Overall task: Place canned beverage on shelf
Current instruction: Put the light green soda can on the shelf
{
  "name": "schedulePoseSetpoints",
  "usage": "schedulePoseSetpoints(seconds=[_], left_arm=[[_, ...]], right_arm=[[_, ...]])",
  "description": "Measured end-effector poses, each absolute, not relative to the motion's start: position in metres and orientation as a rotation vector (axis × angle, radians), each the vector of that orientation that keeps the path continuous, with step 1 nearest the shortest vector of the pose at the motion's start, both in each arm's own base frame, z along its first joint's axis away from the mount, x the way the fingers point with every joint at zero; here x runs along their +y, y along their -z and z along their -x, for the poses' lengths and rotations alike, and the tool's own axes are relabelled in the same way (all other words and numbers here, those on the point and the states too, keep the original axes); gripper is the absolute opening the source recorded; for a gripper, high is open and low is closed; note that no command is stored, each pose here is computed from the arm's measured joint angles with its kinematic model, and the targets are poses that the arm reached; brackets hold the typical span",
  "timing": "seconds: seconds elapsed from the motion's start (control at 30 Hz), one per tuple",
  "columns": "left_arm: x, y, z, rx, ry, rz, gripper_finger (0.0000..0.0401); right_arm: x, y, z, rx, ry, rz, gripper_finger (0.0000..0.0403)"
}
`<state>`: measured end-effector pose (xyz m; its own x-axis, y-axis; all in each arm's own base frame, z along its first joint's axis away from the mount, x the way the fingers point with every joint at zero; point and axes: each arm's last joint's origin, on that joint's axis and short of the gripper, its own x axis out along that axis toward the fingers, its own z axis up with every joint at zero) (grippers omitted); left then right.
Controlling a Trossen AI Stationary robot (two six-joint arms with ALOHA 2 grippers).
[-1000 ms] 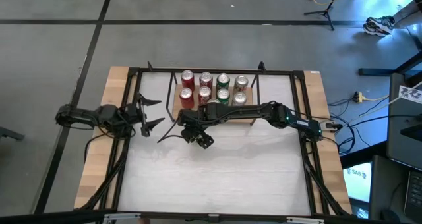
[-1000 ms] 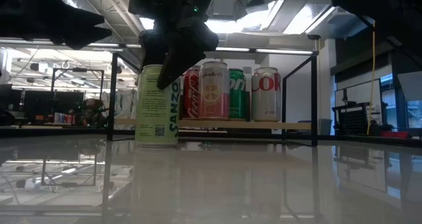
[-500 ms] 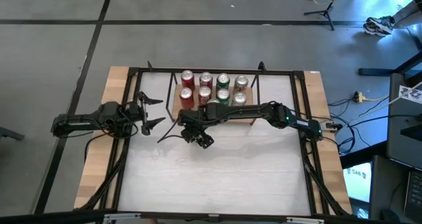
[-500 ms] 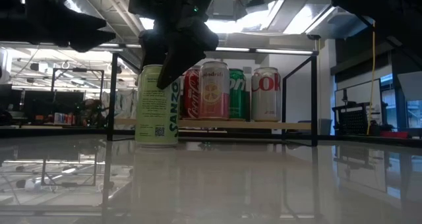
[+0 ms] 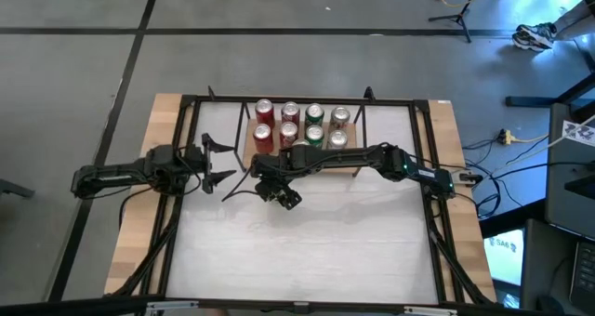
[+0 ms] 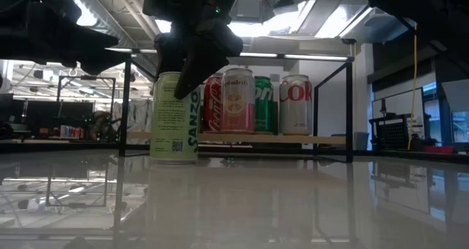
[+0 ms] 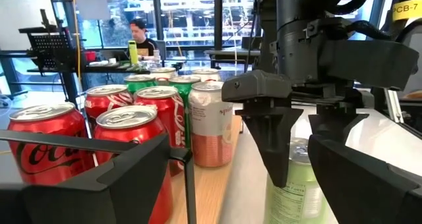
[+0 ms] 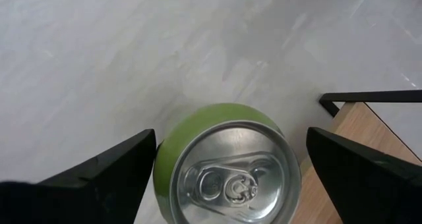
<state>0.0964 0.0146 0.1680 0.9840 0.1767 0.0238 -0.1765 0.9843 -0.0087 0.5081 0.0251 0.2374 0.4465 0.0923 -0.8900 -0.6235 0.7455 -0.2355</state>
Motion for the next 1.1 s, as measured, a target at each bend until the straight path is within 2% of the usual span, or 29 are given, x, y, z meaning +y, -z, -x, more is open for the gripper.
schedulePoseSetpoints(seconds=[1.1], left_arm=[[0.0138,-0.1673,-0.0966,-0.020,-0.150,0.049,0.0350]], right_arm=[[0.0250,-0.2369,-0.5073,1.037,-0.460,0.563,0.0385]])
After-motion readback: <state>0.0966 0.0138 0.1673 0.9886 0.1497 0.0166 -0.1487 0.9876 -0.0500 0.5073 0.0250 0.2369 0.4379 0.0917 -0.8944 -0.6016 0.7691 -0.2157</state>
